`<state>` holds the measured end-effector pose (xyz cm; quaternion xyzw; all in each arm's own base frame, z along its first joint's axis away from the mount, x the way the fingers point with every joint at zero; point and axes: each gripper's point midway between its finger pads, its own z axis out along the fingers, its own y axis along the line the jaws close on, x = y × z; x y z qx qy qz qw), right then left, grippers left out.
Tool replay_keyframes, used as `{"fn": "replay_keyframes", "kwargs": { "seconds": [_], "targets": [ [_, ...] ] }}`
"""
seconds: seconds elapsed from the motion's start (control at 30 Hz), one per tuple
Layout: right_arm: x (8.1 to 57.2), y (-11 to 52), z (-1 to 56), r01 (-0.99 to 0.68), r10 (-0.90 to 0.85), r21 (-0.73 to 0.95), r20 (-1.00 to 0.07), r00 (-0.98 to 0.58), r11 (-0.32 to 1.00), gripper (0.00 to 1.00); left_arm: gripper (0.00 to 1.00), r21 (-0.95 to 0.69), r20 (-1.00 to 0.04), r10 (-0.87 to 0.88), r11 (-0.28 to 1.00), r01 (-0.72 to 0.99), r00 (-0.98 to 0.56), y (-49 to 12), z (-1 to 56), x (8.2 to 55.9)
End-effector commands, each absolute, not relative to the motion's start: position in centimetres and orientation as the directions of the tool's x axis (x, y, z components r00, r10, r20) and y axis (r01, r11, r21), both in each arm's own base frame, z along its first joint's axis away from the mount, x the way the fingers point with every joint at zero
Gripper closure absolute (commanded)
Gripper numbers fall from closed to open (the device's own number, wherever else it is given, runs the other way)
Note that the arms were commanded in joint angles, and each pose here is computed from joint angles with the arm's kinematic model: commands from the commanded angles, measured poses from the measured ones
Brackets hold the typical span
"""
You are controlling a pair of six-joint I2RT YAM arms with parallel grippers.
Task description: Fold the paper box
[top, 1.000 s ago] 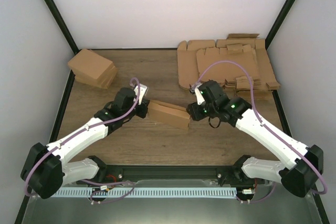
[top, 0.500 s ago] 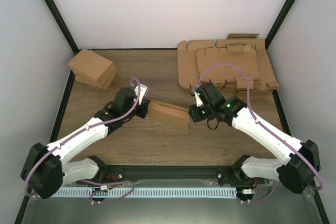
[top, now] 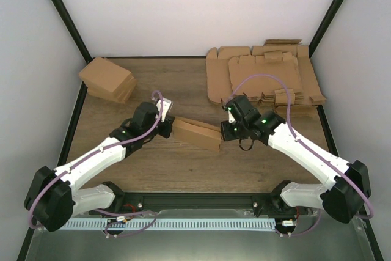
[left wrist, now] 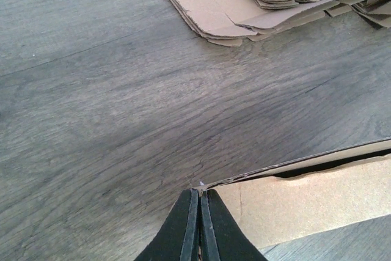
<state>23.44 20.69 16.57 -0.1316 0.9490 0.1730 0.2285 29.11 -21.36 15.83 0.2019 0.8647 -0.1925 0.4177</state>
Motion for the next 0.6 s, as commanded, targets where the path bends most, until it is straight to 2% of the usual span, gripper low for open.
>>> {"fn": "replay_keyframes", "kwargs": {
  "seconds": [0.0, 0.27, 0.43, 0.57],
  "targets": [
    [24.6, 20.1, 18.1, -0.189, -0.031, 0.291, -0.472, -0.881, 0.938, 0.89, 0.96, -0.195, -0.801, 0.166, 0.837, 0.512, -0.576, -21.9, 16.2, 28.6],
    [25.3, 19.3, 17.0, 0.053, 0.185, 0.321, -0.396, -0.9, 0.946, 0.93, 0.96, -0.258, -0.806, 0.06, 0.86, 0.44, -0.589, -21.7, 17.2, 28.3],
    [25.7, 20.1, 16.8, 0.095, 0.271, 0.408, -0.398, -0.876, 0.908, 0.94, 0.96, -0.286, -0.797, 0.009, 0.875, 0.39, -0.604, -21.8, 17.0, 28.3],
    [25.7, 20.2, 16.0, 0.099, 0.273, 0.408, -0.395, -0.877, 0.908, 0.98, 0.96, -0.281, -0.805, -0.01, 0.887, 0.366, -0.594, -21.7, 17.0, 28.3]
  ]
}}
